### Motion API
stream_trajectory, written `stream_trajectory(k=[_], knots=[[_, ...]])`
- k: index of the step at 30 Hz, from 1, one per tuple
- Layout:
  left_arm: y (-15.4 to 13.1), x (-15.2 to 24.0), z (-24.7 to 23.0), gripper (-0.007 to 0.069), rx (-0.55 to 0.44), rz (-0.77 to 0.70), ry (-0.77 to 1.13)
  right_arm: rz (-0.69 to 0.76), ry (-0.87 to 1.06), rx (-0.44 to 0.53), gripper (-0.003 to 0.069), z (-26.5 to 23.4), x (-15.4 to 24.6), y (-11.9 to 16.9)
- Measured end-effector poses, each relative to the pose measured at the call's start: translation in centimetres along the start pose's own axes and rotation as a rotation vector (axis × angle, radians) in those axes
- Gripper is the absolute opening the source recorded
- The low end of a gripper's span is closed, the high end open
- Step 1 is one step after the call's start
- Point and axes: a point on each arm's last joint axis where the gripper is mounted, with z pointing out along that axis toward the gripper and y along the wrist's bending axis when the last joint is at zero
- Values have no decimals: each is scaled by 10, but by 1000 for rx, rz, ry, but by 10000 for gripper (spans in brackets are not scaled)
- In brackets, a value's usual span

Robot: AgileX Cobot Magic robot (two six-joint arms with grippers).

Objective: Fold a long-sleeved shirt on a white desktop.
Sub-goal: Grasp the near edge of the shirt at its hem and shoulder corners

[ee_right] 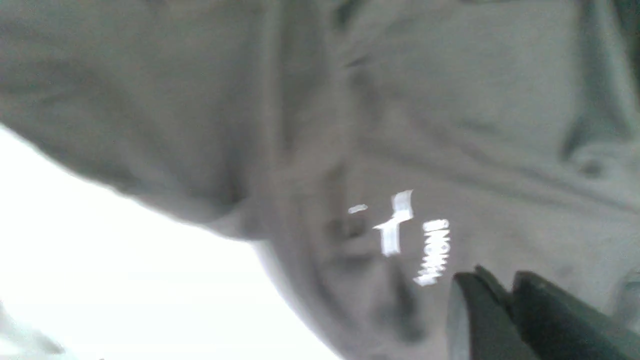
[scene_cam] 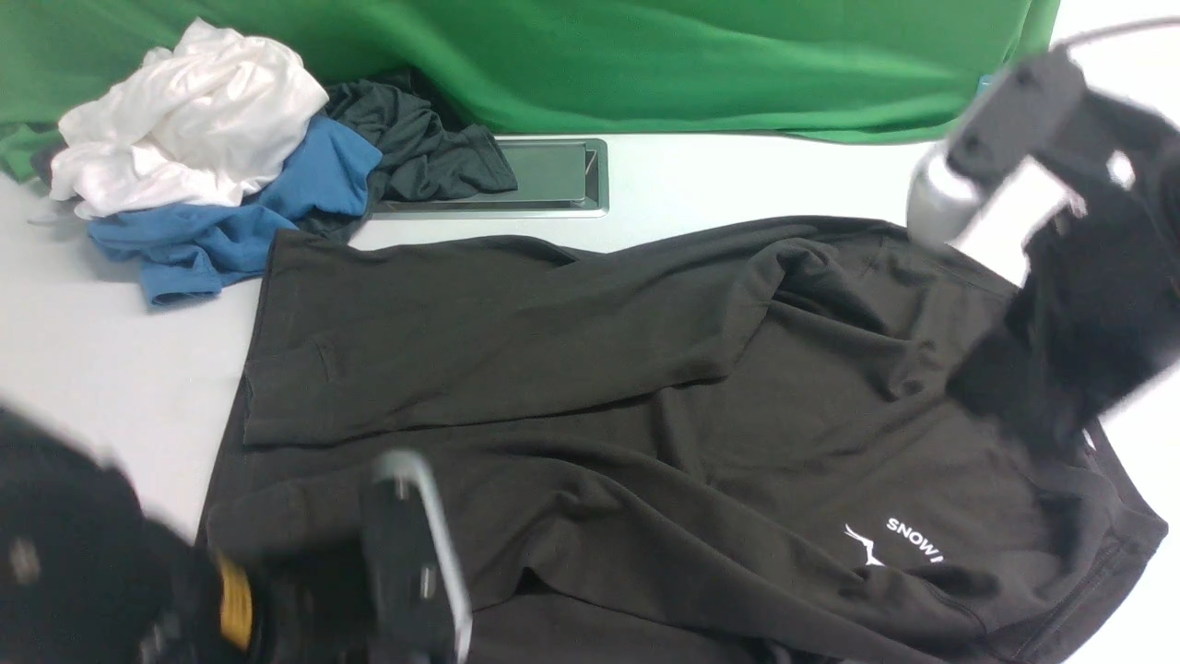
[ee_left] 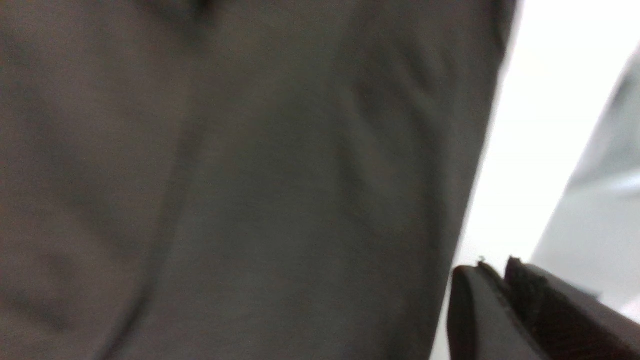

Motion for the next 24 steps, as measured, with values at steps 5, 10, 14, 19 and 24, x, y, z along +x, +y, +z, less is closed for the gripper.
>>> stream_trajectory(k=[5, 10, 14, 19, 24], knots=[[-3, 21, 32, 318, -5, 16, 39, -76, -74, -25, 118, -5, 26, 34], [-1, 22, 36, 480, -34, 89, 8, -125, -153, -28, 118, -17, 36, 48], [-4, 35, 50, 501, -41, 140, 21, -126, -203, -15, 123, -21, 34, 48], [-7, 48, 62, 470, -41, 143, 45, -131, -236, -3, 132, -22, 31, 47], [-4, 48, 68, 424, -39, 164, 83, -148, -261, 7, 137, -23, 29, 47]])
